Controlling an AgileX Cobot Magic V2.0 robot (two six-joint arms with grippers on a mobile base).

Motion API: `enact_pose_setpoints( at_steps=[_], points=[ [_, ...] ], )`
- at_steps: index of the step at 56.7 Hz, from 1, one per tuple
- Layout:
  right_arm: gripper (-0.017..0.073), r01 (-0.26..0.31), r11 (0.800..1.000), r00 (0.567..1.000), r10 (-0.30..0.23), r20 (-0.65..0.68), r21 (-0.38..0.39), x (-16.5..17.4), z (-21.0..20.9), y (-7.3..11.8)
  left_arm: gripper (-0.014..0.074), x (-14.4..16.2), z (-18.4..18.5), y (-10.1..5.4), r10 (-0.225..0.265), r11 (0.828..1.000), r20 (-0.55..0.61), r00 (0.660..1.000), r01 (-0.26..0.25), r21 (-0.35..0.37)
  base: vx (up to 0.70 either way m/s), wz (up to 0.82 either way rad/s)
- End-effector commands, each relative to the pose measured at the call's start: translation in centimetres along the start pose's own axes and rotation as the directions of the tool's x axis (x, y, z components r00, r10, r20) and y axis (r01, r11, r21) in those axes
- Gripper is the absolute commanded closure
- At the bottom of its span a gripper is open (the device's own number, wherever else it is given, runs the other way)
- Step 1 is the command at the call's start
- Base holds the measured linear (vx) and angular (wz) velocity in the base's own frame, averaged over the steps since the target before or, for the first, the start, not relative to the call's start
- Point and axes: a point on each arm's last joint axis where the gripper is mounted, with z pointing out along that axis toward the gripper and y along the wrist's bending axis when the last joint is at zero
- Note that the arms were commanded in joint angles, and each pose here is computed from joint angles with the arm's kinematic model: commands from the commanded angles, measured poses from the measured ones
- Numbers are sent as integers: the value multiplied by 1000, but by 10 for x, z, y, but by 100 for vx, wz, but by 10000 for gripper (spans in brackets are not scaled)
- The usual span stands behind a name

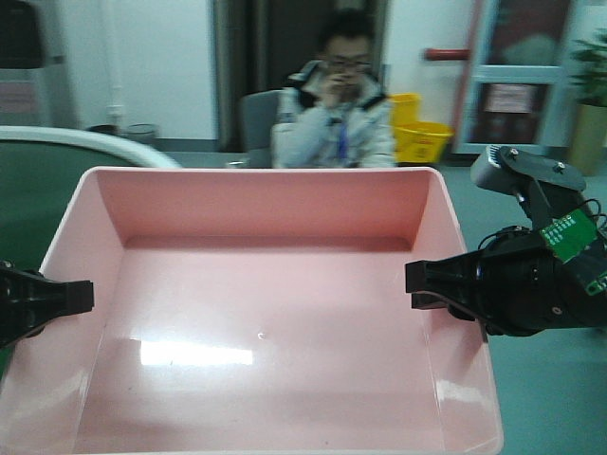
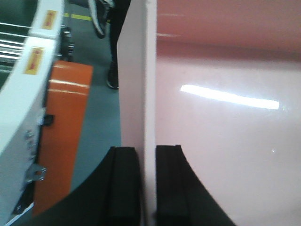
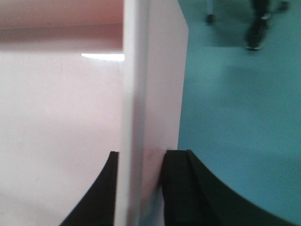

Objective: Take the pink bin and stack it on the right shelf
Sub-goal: 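Hold the pink bin with both grippers while driving to the shelf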

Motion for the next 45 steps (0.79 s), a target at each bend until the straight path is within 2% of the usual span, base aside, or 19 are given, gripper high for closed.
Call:
enact_pose_setpoints(
  at_steps=[1, 17, 45],
  points=[
    [568, 49, 997, 985, -58, 163, 62, -20, -21, -8, 596, -20, -15, 2, 39, 999, 156, 987, -36, -25, 0, -88],
    [568, 48, 997, 988, -57, 141, 65, -18, -21, -8, 596, -20, -15, 2, 39, 999, 156, 987, -36, -25, 9, -73],
    [568, 47, 997, 991, -55, 120, 67, -16, -20, -8, 596, -20, -15, 2, 39, 999, 156, 987, -36, -25, 26, -48]
  ],
)
